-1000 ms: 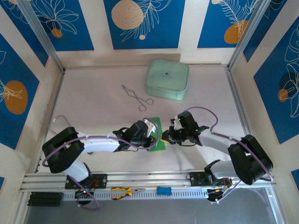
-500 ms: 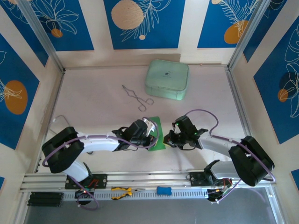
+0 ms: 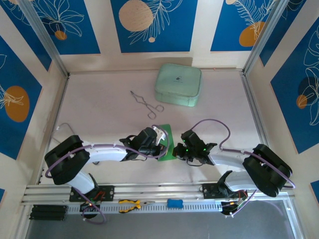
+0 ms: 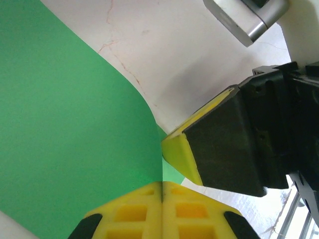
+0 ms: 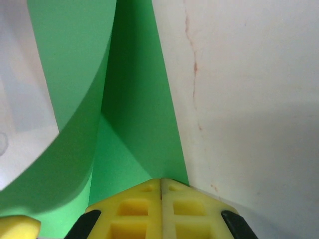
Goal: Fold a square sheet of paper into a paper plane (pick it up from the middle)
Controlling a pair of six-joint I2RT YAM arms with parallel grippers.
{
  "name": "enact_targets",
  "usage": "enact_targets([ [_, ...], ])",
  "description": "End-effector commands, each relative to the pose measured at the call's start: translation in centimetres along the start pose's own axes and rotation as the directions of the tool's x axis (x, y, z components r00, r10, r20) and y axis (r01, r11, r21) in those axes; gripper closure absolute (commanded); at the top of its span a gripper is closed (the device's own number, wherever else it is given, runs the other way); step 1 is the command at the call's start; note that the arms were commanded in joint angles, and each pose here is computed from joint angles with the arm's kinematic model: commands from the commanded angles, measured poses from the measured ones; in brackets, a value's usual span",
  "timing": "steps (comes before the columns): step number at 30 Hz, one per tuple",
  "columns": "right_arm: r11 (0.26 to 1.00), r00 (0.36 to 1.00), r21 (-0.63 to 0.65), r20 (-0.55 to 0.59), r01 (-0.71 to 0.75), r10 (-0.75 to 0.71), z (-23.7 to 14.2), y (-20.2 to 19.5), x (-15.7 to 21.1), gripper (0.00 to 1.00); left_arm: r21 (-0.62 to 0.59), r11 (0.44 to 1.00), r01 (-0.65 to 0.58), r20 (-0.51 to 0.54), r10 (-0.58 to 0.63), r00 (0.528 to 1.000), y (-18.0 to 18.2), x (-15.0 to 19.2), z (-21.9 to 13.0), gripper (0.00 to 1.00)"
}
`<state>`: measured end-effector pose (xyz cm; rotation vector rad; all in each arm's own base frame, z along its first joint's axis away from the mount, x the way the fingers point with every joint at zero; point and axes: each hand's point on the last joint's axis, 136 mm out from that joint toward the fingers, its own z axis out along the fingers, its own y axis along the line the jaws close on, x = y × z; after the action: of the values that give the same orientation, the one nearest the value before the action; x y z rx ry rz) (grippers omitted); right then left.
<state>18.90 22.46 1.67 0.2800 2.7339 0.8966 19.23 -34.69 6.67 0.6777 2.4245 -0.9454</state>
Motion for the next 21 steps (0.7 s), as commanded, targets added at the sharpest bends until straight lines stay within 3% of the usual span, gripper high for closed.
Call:
enact_targets([
  [1, 1.000, 1.000, 0.002, 0.019, -0.014, 0.014, 0.2, -0.2, -0.3, 1.00, 0.027, 1.000, 0.004, 0.008, -0.004, 1.000, -0.5, -0.7, -0.1, 1.00],
  [8, 1.000, 0.999, -0.004, -0.036, -0.023, 0.023, 0.9, -0.2, 0.3, 1.00, 0.032, 0.999, 0.004, 0.003, -0.004, 1.000, -0.6, -0.7, 0.1, 1.00],
  [13, 0.994, 0.996, 0.093, -0.061, -0.057, 0.063, 1.1, -2.1, 0.9, 1.00, 0.026, 1.000, 0.005, 0.001, -0.005, 1.000, -0.5, -0.7, 0.0, 1.00],
  [21, 0.992, 0.996, 0.118, -0.079, -0.034, 0.043, 0.6, -2.6, 0.9, 1.00, -0.001, 1.000, 0.020, -0.024, -0.020, 1.000, 1.2, -0.4, 0.0, 1.00],
])
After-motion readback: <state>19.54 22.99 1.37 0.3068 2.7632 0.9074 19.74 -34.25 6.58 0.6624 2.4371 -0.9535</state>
